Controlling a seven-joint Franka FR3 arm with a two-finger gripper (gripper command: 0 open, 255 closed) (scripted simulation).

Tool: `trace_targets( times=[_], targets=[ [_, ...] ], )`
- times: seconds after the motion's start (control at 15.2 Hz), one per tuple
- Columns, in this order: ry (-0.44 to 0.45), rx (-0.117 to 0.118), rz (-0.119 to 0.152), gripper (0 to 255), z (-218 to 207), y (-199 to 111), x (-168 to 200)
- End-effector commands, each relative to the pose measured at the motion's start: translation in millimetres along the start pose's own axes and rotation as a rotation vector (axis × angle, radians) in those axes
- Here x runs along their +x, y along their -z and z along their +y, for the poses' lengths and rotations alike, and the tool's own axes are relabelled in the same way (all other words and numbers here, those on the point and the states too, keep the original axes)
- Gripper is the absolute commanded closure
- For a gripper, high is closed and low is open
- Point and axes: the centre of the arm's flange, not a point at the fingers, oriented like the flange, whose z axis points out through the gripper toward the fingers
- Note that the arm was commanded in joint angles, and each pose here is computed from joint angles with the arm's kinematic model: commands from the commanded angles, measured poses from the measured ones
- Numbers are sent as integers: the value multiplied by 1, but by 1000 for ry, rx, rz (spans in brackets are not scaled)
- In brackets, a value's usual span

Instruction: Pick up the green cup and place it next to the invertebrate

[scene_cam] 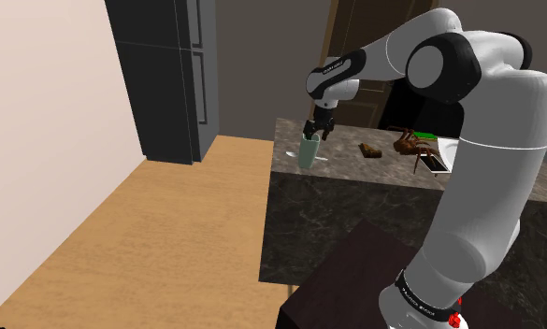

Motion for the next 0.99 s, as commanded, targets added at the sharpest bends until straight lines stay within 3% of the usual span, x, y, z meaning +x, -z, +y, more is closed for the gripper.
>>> trace_targets(
  times=[0.0, 0.07, 0.13, 0.73, 0.92],
  targets=[
    [0, 0, 0, 0, 0, 0, 0],
    [0, 0, 0, 0, 0, 0, 0],
    [0, 0, 0, 255, 0, 0, 0],
    [0, 0, 0, 255, 0, 0, 0],
    [0, 0, 0, 255, 0, 16, 0]
  ],
)
